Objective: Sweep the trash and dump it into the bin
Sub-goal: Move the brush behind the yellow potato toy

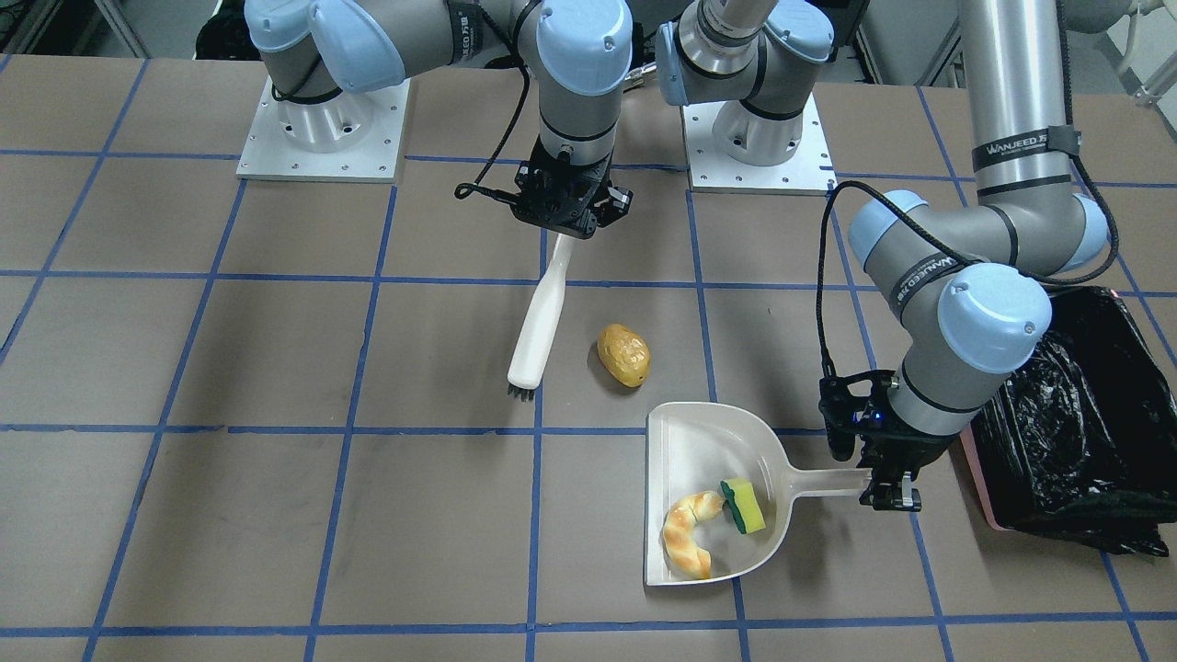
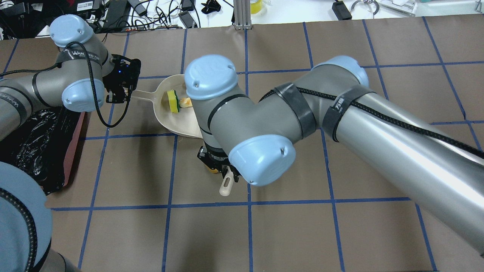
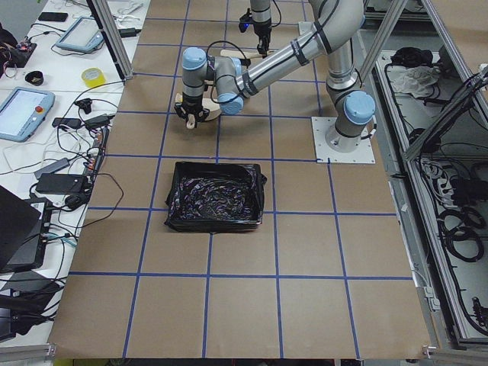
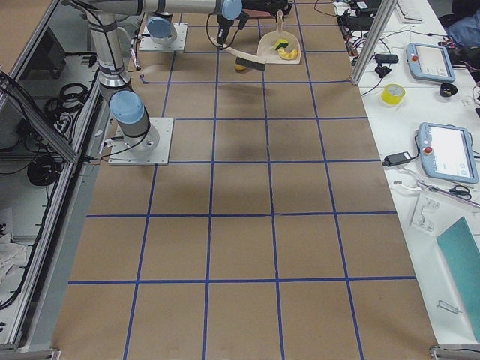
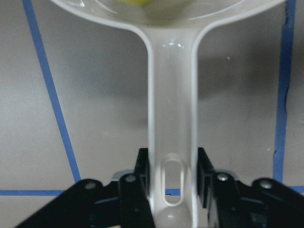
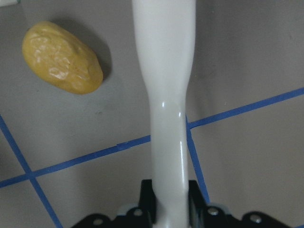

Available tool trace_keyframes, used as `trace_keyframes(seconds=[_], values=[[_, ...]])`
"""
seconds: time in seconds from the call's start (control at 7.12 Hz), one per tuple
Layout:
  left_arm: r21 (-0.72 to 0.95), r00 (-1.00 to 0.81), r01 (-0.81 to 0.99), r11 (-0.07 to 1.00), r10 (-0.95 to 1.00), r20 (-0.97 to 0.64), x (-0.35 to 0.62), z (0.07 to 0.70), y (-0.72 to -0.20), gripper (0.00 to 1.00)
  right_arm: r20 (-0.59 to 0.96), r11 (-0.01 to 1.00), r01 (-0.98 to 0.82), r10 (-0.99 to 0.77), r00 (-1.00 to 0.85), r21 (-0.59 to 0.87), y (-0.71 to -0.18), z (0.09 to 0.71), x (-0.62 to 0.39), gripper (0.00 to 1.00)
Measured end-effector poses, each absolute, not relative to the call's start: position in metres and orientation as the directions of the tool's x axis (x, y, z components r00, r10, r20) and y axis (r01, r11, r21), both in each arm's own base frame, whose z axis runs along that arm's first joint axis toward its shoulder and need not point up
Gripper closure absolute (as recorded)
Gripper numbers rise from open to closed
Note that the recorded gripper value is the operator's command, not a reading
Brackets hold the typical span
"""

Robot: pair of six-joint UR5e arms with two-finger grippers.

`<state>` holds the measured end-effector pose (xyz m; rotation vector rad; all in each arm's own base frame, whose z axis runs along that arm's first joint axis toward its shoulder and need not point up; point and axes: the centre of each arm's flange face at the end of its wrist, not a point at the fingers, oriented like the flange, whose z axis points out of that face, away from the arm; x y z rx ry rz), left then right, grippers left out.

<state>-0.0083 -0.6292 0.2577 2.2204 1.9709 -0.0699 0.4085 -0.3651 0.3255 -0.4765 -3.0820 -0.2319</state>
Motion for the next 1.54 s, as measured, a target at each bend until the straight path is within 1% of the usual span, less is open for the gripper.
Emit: trace_keyframes(seconds=[0.28,0.7,1.12,1.54], values=[[0.099,0.145,0.986,-0.132,0.979,-0.142,-0.009,0.256,-0.628,0.99,0.000,0.944,0.311,0.313,-0.950,0.115,-0.342,0.301,0.418,1.00],[0.098,0.160,0.984,-0.148,0.979,-0.128,-0.008,0.250,-0.619,0.99,-0.033,0.951,0.293,0.297,-0.954,0.097,-0.313,0.286,0.436,1.00],[0.099,0.161,0.984,-0.149,0.978,-0.129,-0.008,0.249,-0.619,0.99,-0.054,0.946,0.312,0.317,-0.947,0.088,-0.292,0.269,0.457,1.00],[0.098,0.160,0.984,-0.148,0.979,-0.127,-0.008,0.248,-0.619,0.98,-0.059,0.938,0.337,0.342,-0.938,0.086,-0.285,0.259,0.469,1.00]])
